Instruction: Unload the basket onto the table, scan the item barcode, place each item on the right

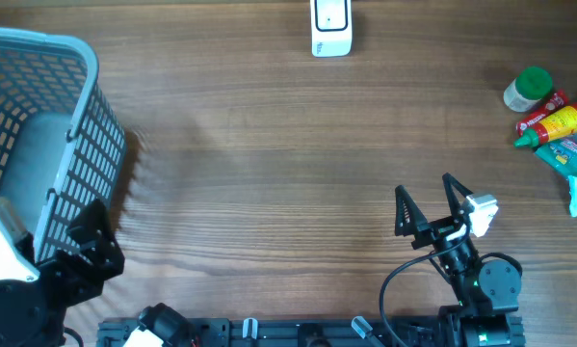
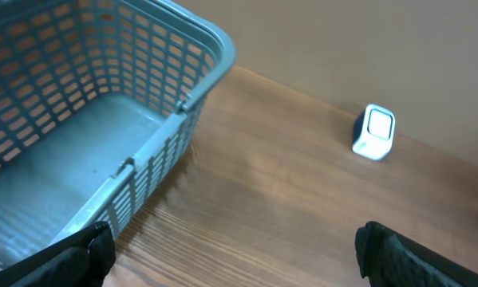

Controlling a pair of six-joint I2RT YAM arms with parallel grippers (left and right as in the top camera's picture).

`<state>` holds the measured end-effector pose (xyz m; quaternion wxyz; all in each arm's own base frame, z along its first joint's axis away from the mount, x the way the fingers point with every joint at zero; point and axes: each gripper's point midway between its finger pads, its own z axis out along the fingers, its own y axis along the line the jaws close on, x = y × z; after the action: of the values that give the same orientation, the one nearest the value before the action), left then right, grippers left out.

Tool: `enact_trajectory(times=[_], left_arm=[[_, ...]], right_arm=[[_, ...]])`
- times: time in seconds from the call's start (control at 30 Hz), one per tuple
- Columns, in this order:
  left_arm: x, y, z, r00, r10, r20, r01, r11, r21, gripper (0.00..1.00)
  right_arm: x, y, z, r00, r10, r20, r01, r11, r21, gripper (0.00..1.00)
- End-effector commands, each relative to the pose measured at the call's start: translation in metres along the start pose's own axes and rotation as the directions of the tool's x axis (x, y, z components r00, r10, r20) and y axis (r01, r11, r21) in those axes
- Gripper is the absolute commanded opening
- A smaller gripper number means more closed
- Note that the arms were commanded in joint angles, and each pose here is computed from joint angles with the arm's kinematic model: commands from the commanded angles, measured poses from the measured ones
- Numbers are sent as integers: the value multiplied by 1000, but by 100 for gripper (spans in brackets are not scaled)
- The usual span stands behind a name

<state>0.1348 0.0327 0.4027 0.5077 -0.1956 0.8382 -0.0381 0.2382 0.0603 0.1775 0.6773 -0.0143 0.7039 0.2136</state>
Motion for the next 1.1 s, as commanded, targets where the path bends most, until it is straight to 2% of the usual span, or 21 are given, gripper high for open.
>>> enact_trajectory(times=[0.0, 0.1, 0.17, 0.23, 0.3, 0.37, 0.47, 0.6, 0.67, 0.73, 0.87, 0.93, 1.07], left_arm=[[-13, -9, -15, 988, -142, 56, 136, 985, 108, 100], [-21, -18, -35, 957, -267, 109, 234, 940, 247, 100], [-27, -19, -46, 923, -330, 196, 255, 909, 329, 100], [-19, -36, -51, 904, -287, 317, 115, 877, 467, 100], [-8, -48, -40, 871, -275, 407, 18, 846, 533, 100], [6, -57, -15, 850, -290, 439, -16, 820, 572, 100], [30, -62, 41, 847, -291, 446, -20, 820, 572, 100], [73, -54, 115, 861, -273, 430, 9, 852, 523, 100], [87, -43, 132, 866, -256, 430, 25, 880, 475, 100], [104, -38, 145, 875, -175, 452, -42, 902, 430, 100], [115, -28, 160, 870, -163, 465, -37, 919, 392, 100], [124, -23, 170, 876, -112, 470, -70, 933, 353, 100], [145, -17, 191, 884, -114, 453, -56, 937, 345, 100]], right_arm=[[-3, -1, -1, 1000, 4, 16, -4, 1000, 10, 100], [-3, -1, -1, 1000, 4, 16, -4, 1000, 10, 100], [-3, -1, -1, 1000, 4, 16, -4, 1000, 10, 100], [-3, -1, -1, 1000, 4, 16, -4, 1000, 10, 100], [-3, -1, -1, 1000, 4, 16, -4, 1000, 10, 100], [-3, -1, -1, 1000, 4, 16, -4, 1000, 10, 100], [-3, -1, -1, 1000, 4, 16, -4, 1000, 10, 100], [-3, -1, -1, 1000, 4, 16, -4, 1000, 10, 100], [-3, -1, -1, 1000, 4, 16, -4, 1000, 10, 100], [-3, -1, -1, 1000, 4, 16, -4, 1000, 10, 100], [-3, -1, -1, 1000, 4, 16, -4, 1000, 10, 100], [-3, -1, -1, 1000, 4, 16, -4, 1000, 10, 100], [-3, -1, -1, 1000, 4, 16, -4, 1000, 10, 100]])
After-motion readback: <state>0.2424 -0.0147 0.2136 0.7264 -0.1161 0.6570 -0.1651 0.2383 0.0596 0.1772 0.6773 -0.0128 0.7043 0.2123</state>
